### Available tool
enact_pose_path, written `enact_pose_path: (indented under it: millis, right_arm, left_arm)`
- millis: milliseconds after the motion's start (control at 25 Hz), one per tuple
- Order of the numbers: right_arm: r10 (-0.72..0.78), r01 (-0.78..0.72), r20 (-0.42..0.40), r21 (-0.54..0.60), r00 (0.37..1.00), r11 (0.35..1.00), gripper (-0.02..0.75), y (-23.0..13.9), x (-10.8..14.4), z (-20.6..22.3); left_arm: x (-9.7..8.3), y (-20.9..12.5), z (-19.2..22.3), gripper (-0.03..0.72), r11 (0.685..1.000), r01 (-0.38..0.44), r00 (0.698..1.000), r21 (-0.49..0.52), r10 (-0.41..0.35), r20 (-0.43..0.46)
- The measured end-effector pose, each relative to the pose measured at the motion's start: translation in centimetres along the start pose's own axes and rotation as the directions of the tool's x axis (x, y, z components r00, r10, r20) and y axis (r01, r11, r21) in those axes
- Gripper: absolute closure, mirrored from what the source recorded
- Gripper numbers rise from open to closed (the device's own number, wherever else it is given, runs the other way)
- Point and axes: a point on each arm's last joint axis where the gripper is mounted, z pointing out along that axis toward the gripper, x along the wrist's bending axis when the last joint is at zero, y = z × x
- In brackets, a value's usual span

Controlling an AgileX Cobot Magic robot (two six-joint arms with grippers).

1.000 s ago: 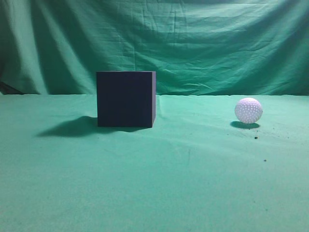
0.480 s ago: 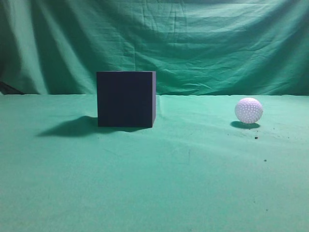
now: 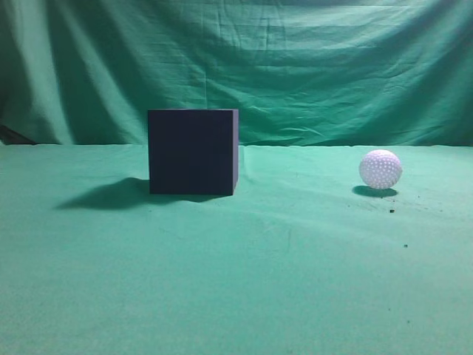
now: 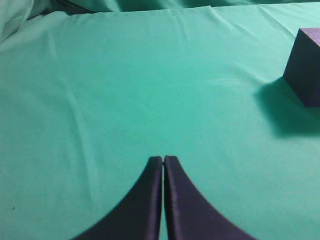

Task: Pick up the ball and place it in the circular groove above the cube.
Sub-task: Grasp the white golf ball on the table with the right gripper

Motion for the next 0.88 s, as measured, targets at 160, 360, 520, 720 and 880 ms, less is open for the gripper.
enact_pose_path:
  millis: [160, 360, 520, 720, 880]
  right_arm:
    - [0.070, -0.069, 0.003, 0.253, 0.998, 0.965, 0.692, 1.7, 0.5, 2.8]
    - [0.156, -0.150, 0.029, 0.491, 0.987, 0.858, 0.692, 1.4, 0.8, 6.6]
    - [0.077, -0.017, -0.069, 0.625, 0.995, 0.780, 0.692, 1.9, 1.4, 9.3]
    - [0.014, 0.207, -0.283, 0.736, 0.959, 0.645, 0.738, 2.2, 4.1, 12.8]
    - [-0.068, 0.369, -0.401, 0.746, 0.914, 0.554, 0.738, 1.5, 6.8, 15.8]
  left_arm:
    - [0.0, 0.0, 0.0, 0.688, 1.000, 0.000, 1.000, 0.000, 0.000, 0.000]
    - [0.0, 0.0, 0.0, 0.688, 1.000, 0.000, 1.000, 0.000, 0.000, 0.000]
    - [0.0, 0.0, 0.0, 0.688, 1.000, 0.000, 1.000, 0.000, 0.000, 0.000]
    - [0.0, 0.0, 0.0, 0.688, 1.000, 0.000, 1.000, 0.000, 0.000, 0.000]
    - [0.0, 0.0, 0.0, 0.688, 1.000, 0.000, 1.000, 0.000, 0.000, 0.000]
